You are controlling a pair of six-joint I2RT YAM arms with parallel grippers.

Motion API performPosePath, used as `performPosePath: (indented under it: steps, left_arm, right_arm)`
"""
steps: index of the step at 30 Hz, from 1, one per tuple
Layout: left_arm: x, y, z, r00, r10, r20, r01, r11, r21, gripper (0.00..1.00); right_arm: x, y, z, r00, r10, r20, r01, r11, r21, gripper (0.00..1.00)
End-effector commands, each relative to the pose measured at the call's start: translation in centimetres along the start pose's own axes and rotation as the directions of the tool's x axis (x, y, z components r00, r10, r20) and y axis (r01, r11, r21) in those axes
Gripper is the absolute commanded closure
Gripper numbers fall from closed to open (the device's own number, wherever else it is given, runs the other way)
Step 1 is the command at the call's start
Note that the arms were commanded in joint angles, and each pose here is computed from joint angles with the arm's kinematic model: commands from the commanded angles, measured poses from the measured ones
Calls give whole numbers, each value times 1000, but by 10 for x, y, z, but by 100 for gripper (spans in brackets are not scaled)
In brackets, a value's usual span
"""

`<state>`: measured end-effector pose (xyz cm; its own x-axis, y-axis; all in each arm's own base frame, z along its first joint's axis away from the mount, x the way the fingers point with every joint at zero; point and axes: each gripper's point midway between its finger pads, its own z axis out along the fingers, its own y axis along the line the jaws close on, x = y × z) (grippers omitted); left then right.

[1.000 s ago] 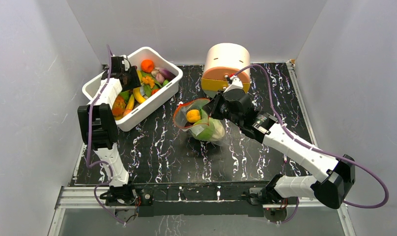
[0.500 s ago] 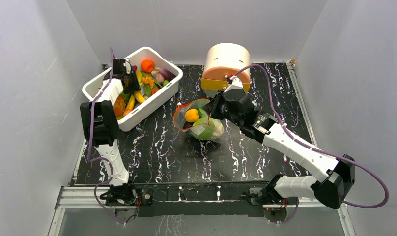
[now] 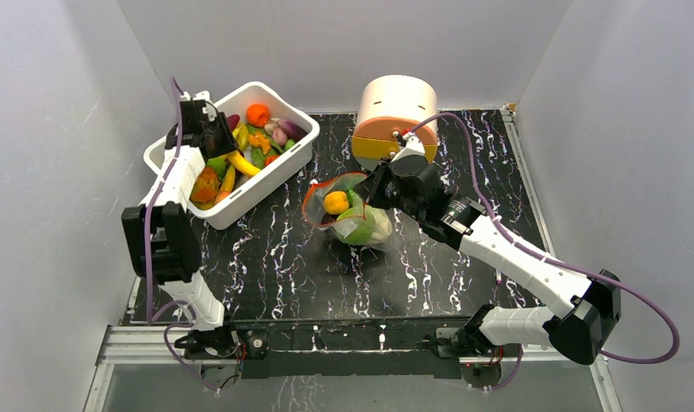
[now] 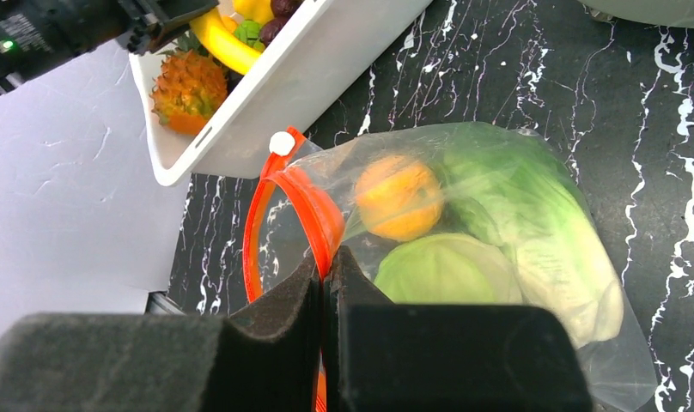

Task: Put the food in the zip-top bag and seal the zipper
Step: Pick up the fake fruit from the bin, then place the fake fruit in the zipper food storage bag.

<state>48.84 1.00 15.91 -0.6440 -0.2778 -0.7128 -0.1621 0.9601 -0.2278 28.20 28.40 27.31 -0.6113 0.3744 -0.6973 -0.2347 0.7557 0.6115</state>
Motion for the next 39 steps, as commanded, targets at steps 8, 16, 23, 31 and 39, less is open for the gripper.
performPosePath:
  steps: [8,16,23,31,39]
  left_arm:
    - [-20,-56,-97,984,-143,106,112,961,253,82]
    - [-21,-99,-158,971,-175,160,89,893,440,84]
    - [0,-132,-189,983,-146,107,61,823,564,84]
    - [33,-177,-219,994,-99,42,41,705,708,85]
    - [65,-212,-230,996,-94,1,60,641,765,87]
  right_arm:
    - [-28,29,-3,991,92,98,-80,990,-118,100]
    - [-30,32,2,981,160,111,-145,981,-129,100]
    - [-33,31,4,976,177,125,-162,979,-123,100]
    - [-36,34,6,974,186,126,-172,978,-117,100]
    - [-38,33,13,968,208,141,-193,975,-111,100]
